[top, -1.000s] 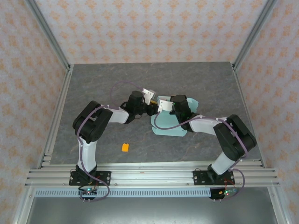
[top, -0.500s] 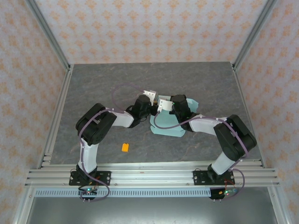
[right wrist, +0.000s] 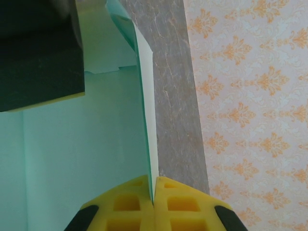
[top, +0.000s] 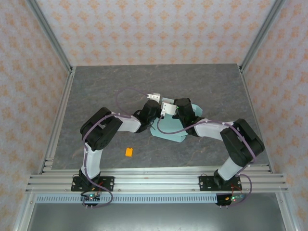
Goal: Fold the paper box
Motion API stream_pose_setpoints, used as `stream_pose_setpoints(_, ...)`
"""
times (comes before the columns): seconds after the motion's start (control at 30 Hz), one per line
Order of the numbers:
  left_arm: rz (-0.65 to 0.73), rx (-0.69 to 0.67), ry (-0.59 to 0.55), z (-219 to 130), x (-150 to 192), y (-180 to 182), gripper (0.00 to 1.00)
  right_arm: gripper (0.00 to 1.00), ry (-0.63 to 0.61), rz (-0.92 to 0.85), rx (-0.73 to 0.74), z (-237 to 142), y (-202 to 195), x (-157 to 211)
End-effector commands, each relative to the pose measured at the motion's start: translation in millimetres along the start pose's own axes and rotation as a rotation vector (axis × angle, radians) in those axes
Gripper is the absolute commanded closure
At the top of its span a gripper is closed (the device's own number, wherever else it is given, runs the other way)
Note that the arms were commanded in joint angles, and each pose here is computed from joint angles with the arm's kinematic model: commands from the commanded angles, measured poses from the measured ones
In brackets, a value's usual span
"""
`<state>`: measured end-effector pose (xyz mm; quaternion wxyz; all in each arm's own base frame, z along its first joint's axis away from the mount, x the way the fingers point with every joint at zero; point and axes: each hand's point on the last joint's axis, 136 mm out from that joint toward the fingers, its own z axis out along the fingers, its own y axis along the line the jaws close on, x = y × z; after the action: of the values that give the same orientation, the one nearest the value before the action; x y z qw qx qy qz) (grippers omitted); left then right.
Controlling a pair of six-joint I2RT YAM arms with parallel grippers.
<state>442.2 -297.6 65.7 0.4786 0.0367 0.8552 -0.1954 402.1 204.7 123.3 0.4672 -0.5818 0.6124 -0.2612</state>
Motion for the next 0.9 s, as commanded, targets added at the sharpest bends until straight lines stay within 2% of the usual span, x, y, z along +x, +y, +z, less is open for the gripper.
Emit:
stream_pose_setpoints(0.0, -0.074, -0.218, -0.043, 2.6, -3.7, 41.0, 0.82, 1.00, -0.131, 0.079, -0.008, -15.1, -10.2, -33.3)
stream_pose_setpoints(0.23, -0.112, -0.345, -0.064, -1.6, -4.4, 52.2, 0.87, 1.00, -0.155, 0.124, 0.001, -20.7, -11.6, -38.8)
stream_pose_setpoints(0.53, -0.140, -0.388, -0.087, -2.2, -5.8, 59.2, 0.95, 1.00, -0.173, 0.198, 0.009, -24.4, -10.5, -38.7)
stream_pose_setpoints(0.7, -0.150, -0.362, -0.090, -1.0, -6.8, 55.5, 0.97, 1.00, -0.184, 0.227, 0.012, -26.4, -11.5, -40.6)
stream_pose_setpoints(0.87, -0.130, -0.255, -0.076, 1.3, -13.8, 35.8, 0.88, 1.00, -0.161, 0.229, 0.034, -25.2, -17.1, -37.0)
